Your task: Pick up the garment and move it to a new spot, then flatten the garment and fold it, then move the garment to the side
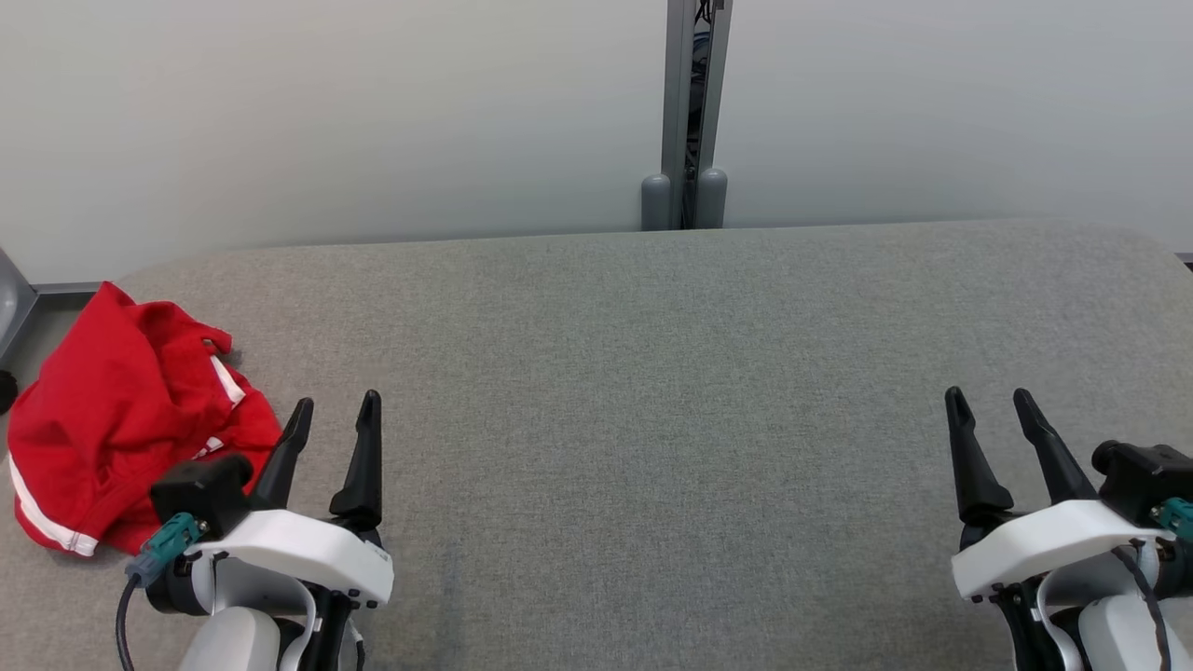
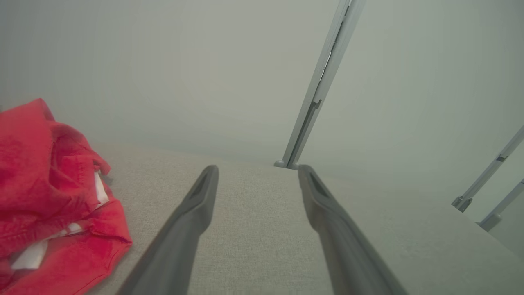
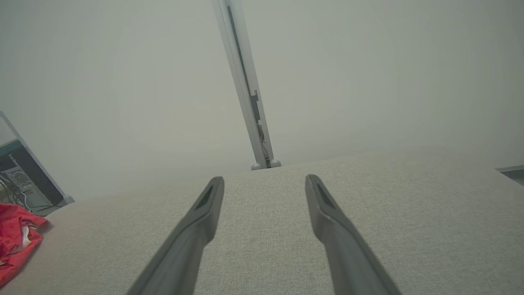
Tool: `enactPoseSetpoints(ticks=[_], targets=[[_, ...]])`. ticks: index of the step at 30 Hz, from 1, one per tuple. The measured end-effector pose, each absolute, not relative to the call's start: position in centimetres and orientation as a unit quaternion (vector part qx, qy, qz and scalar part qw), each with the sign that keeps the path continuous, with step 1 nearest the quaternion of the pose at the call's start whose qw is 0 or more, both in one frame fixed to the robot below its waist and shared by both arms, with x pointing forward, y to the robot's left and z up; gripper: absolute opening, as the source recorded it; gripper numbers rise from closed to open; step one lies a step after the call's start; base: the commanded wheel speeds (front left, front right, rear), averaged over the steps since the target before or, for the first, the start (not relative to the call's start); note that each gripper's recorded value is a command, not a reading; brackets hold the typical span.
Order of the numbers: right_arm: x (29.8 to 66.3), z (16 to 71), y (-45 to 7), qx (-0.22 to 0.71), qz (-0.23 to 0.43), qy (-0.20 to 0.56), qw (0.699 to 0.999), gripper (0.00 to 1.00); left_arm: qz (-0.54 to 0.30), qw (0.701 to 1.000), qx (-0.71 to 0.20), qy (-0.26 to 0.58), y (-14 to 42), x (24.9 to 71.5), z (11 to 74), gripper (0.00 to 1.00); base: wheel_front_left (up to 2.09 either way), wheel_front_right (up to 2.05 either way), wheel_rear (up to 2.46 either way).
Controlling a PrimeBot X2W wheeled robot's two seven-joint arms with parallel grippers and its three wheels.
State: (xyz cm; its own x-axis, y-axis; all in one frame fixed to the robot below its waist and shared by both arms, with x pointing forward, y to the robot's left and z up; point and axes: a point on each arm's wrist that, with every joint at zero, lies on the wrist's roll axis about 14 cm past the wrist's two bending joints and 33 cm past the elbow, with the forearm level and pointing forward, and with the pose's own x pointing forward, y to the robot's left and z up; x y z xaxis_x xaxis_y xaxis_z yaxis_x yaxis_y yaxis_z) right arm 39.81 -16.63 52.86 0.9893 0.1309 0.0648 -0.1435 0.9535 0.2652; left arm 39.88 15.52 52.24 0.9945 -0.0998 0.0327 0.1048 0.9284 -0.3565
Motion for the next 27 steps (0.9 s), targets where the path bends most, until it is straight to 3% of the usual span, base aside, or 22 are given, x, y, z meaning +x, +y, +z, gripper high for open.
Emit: enactPoseSetpoints(ticks=[27], targets=[[38.0,52.1,-15.2,0.102,0.080,-0.036,0.991,1.00,-0.035,0.996,-0.085,0.012,16.3,38.0,50.8,1.00,0.00,0.00,0.00]])
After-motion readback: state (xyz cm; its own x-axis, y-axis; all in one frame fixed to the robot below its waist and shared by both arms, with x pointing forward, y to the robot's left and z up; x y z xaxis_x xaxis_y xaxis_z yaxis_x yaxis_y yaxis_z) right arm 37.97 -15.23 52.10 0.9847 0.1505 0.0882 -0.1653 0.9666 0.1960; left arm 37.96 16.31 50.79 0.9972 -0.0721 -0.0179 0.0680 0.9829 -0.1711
